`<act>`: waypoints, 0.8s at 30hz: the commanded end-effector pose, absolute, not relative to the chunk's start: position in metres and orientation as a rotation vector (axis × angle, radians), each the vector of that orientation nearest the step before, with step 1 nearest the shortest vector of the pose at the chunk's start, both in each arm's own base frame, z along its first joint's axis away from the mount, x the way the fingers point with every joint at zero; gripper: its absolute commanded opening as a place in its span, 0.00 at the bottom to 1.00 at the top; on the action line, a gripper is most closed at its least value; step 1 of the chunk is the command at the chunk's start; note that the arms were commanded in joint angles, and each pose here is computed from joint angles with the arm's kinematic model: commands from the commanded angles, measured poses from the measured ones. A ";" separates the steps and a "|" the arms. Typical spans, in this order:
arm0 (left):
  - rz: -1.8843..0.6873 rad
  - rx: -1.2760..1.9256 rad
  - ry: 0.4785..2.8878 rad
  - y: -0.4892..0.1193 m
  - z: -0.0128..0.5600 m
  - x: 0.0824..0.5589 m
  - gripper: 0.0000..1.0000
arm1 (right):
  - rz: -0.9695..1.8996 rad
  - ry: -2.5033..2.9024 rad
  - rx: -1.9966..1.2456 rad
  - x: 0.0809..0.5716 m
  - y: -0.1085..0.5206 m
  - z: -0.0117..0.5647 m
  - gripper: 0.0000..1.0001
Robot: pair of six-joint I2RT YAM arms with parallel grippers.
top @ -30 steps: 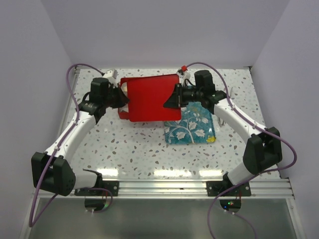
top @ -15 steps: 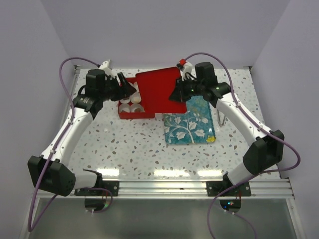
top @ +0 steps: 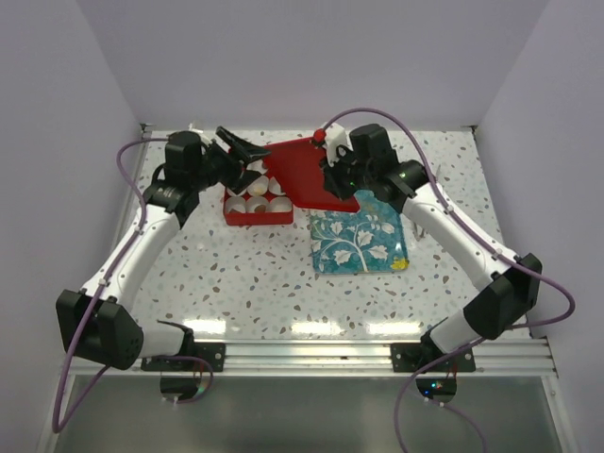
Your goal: Pack the chocolate
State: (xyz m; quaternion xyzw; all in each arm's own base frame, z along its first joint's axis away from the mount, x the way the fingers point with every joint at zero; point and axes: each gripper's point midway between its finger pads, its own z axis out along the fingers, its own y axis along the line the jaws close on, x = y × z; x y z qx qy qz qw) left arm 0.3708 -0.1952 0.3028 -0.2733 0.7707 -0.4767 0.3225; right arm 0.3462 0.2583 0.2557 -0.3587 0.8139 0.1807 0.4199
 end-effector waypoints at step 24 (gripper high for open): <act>-1.588 -1.125 2.048 -0.238 0.306 0.366 0.60 | -0.175 1.673 -1.132 0.343 0.273 0.292 0.05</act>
